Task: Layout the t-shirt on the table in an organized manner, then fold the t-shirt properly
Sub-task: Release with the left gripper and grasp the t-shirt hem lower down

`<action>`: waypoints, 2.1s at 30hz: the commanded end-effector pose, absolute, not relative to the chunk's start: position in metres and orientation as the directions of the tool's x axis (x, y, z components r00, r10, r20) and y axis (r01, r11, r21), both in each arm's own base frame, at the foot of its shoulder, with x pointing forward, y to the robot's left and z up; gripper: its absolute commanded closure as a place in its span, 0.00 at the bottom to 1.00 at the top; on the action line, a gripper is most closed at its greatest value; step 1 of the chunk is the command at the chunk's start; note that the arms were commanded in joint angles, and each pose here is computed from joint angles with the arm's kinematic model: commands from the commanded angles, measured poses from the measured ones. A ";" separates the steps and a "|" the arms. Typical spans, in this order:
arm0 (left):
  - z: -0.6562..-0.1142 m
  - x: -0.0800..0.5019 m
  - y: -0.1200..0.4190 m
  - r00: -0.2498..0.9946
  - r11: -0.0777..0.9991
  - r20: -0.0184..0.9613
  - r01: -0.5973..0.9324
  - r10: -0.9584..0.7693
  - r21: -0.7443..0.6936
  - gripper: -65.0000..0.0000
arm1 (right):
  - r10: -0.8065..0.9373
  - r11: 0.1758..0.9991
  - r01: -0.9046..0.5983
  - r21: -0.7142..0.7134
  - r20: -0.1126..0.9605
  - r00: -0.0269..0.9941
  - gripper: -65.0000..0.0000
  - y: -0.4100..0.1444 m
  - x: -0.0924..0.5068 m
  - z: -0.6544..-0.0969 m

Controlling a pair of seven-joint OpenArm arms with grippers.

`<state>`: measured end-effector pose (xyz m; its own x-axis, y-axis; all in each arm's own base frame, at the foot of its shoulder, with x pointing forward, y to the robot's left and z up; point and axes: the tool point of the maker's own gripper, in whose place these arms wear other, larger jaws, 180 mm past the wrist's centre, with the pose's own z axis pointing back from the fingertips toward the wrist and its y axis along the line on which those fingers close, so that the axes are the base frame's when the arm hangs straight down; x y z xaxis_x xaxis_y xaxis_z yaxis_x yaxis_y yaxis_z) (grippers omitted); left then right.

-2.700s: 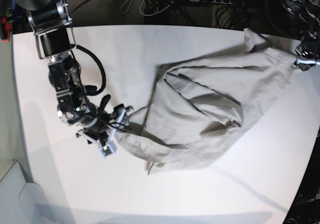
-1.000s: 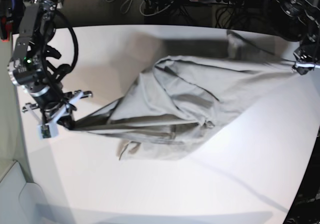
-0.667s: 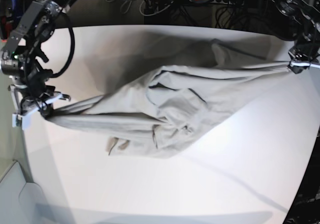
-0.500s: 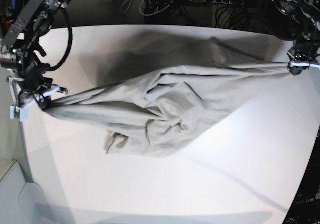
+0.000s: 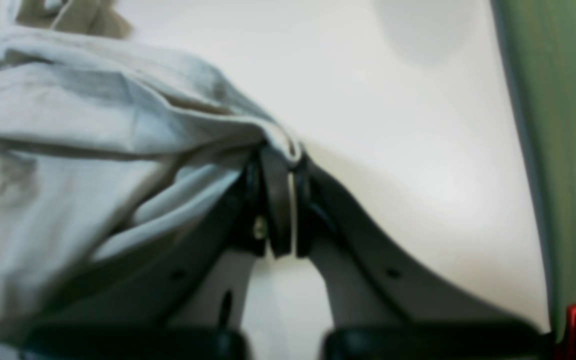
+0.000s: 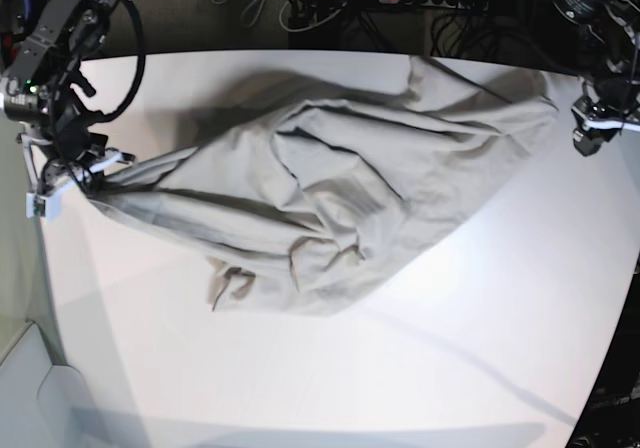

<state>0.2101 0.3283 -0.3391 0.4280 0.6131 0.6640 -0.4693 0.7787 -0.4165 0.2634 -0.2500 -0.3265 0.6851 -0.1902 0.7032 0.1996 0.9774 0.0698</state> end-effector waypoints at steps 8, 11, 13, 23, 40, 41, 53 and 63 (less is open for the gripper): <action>-0.330 0.205 0.335 0.413 0.790 0.690 -0.463 0.594 -0.402 0.58 | -0.176 0.979 0.193 0.064 0.738 0.652 1.00 -0.252 0.271 -0.315; -0.314 0.219 0.334 0.379 0.799 0.716 -0.418 0.586 -0.432 0.58 | -0.178 0.979 0.194 0.063 0.724 0.666 1.00 -0.251 0.264 -0.321; -0.298 0.235 0.329 0.329 0.793 0.730 -0.364 0.600 -0.488 0.58 | -0.170 0.982 0.179 0.063 0.717 0.676 1.00 -0.246 0.262 -0.324; -0.266 0.357 0.220 0.419 0.853 0.765 -0.047 0.489 -0.520 0.58 | -0.155 0.985 0.161 0.057 0.698 0.699 1.00 -0.241 0.256 -0.331; -0.316 0.506 0.044 0.647 0.877 0.757 0.305 0.095 -0.371 0.15 | -0.138 0.987 0.156 0.039 0.708 0.693 1.00 -0.246 0.259 -0.326; -0.324 0.506 0.039 0.649 0.876 0.755 0.311 0.088 -0.369 0.14 | -0.136 0.987 0.156 0.038 0.709 0.692 1.00 -0.246 0.260 -0.326; -0.369 0.503 0.028 0.663 0.877 0.741 0.288 0.106 -0.383 0.18 | -0.138 0.987 0.156 0.040 0.709 0.692 1.00 -0.246 0.260 -0.326; -0.411 0.477 0.029 0.737 0.882 0.669 0.246 0.098 -0.401 0.18 | -0.138 0.987 0.156 0.040 0.710 0.691 1.00 -0.246 0.260 -0.326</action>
